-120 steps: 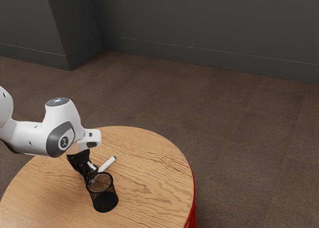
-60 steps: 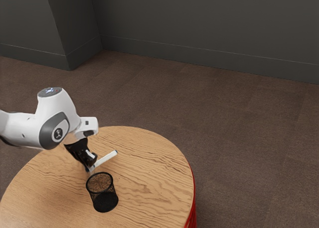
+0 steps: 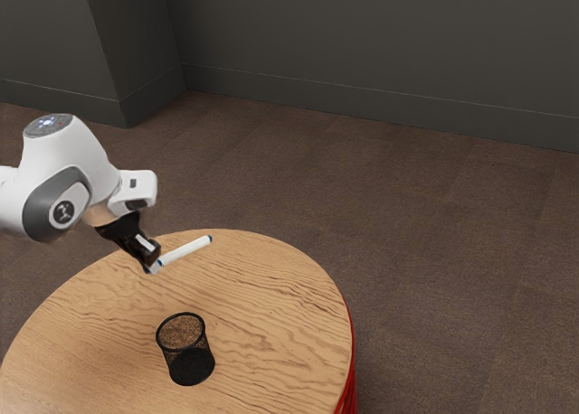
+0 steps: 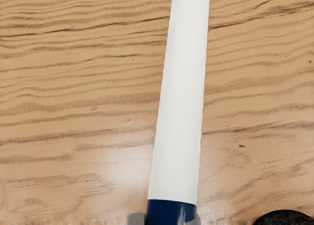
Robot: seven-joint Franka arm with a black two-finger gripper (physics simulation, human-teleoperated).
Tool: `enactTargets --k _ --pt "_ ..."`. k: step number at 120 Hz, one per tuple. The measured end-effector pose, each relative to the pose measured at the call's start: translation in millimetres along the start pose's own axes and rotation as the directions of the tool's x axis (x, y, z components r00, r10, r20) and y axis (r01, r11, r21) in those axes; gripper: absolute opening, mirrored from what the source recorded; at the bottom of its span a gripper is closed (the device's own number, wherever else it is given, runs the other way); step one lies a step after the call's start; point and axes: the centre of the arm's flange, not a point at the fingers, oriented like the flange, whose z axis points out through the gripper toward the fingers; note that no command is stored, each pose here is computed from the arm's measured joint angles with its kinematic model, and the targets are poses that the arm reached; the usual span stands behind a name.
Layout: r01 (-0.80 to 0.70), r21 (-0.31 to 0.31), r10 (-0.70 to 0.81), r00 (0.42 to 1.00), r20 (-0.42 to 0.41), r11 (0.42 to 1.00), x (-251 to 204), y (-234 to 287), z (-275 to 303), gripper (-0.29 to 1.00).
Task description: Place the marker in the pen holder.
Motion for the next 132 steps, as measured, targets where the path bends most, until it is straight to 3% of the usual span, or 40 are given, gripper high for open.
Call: enactTargets --k 64,99,132 --pt "-0.011 0.057 0.003 0.990 0.140 0.998 -104 64 -79 -0.06" --pt "-0.030 0.100 0.001 0.959 0.284 0.994 -126 109 -67 -0.06" --pt "-0.043 0.135 -0.009 0.933 0.360 0.990 -134 142 -58 -0.04"
